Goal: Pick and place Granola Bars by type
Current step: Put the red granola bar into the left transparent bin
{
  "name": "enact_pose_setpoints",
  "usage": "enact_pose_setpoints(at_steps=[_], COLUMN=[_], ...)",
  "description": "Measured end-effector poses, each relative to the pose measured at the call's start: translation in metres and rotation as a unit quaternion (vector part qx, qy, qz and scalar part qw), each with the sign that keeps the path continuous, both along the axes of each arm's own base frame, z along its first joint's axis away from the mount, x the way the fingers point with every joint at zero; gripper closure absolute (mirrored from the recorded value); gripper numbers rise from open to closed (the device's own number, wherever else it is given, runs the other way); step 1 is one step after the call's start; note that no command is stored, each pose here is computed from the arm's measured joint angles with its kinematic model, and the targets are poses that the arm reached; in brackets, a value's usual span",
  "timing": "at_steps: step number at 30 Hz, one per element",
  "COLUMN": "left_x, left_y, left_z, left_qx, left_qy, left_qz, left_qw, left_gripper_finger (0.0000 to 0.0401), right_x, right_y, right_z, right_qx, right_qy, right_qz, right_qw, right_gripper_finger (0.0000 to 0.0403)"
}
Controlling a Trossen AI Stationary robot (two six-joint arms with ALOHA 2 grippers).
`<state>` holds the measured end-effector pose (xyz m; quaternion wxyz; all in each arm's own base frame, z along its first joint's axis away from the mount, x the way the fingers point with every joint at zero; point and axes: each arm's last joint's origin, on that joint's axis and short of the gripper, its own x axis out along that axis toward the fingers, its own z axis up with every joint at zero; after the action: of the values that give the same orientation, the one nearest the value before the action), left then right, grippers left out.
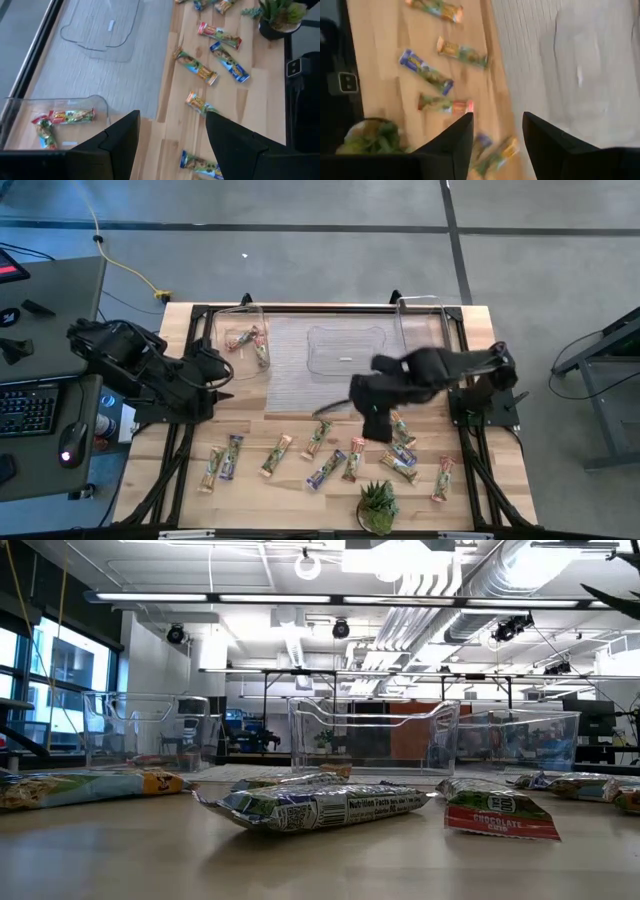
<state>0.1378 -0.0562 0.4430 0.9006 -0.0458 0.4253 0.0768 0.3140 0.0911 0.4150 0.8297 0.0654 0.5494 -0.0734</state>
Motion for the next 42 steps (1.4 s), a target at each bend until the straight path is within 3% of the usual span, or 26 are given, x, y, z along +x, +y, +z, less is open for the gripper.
enact_pose_setpoints(at_steps=[2, 4, 6, 9, 13, 15, 18, 23, 26, 30, 37, 42], left_x=[0.004, 0.006, 0.009, 0.013, 0.016, 0.018, 0.022, 0.027, 0.031, 0.035, 0.038, 0.041], left_y=[-0.002, -0.003, -0.005, -0.007, -0.009, -0.009, -0.01, -0.011, -0.013, -0.015, -0.016, -0.018], left_z=[0.001, 0.002, 0.002, -0.002, -0.008, -0.012, -0.016, -0.021, -0.022, -0.024, -0.026, -0.027], left_qx=[-0.003, -0.003, -0.005, -0.008, -0.004, 0.008, 0.027, 0.052, 0.054, 0.058, 0.065, 0.068], left_qy=[-0.013, -0.019, -0.022, -0.01, 0.003, 0.007, 0.014, 0.027, 0.026, 0.031, 0.036, 0.039], left_qz=[-0.006, -0.011, -0.011, -0.017, -0.018, -0.013, -0.003, 0.007, 0.009, 0.011, 0.013, 0.013], left_qw=[1.0, 1.0, 1.0, 1.0, 1.0, 1.0, 1.0, 0.998, 0.998, 0.998, 0.997, 0.997], left_gripper_finger=[0.0181, 0.0181, 0.0181, 0.0181, 0.0181, 0.0181, 0.0181, 0.0181, 0.0181, 0.0181, 0.0181, 0.0181], right_x=[-0.003, -0.004, -0.011, -0.021, -0.033, -0.045, -0.066, -0.099, -0.116, -0.134, -0.161, -0.168], right_y=[0.015, 0.031, 0.041, 0.051, 0.059, 0.063, 0.063, 0.062, 0.066, 0.075, 0.082, 0.078], right_z=[-0.006, -0.017, -0.034, -0.069, -0.119, -0.139, -0.162, -0.181, -0.192, -0.208, -0.233, -0.245], right_qx=[0.034, 0.061, 0.04, 0.007, 0.057, 0.08, 0.072, 0.04, 0.07, 0.136, 0.133, 0.121], right_qy=[-0.005, 0.009, 0.05, 0.127, 0.23, 0.284, 0.342, 0.341, 0.3, 0.254, 0.332, 0.329], right_qz=[-0.028, -0.018, -0.012, -0.072, -0.14, -0.176, -0.246, -0.359, -0.406, -0.475, -0.498, -0.498], right_qw=[0.999, 0.998, 0.998, 0.989, 0.961, 0.939, 0.904, 0.868, 0.86, 0.832, 0.79, 0.794], right_gripper_finger=[0.0249, 0.0249, 0.0249, 0.0249, 0.0249, 0.0249, 0.0249, 0.0249, 0.0249, 0.0249, 0.0249, 0.0249])
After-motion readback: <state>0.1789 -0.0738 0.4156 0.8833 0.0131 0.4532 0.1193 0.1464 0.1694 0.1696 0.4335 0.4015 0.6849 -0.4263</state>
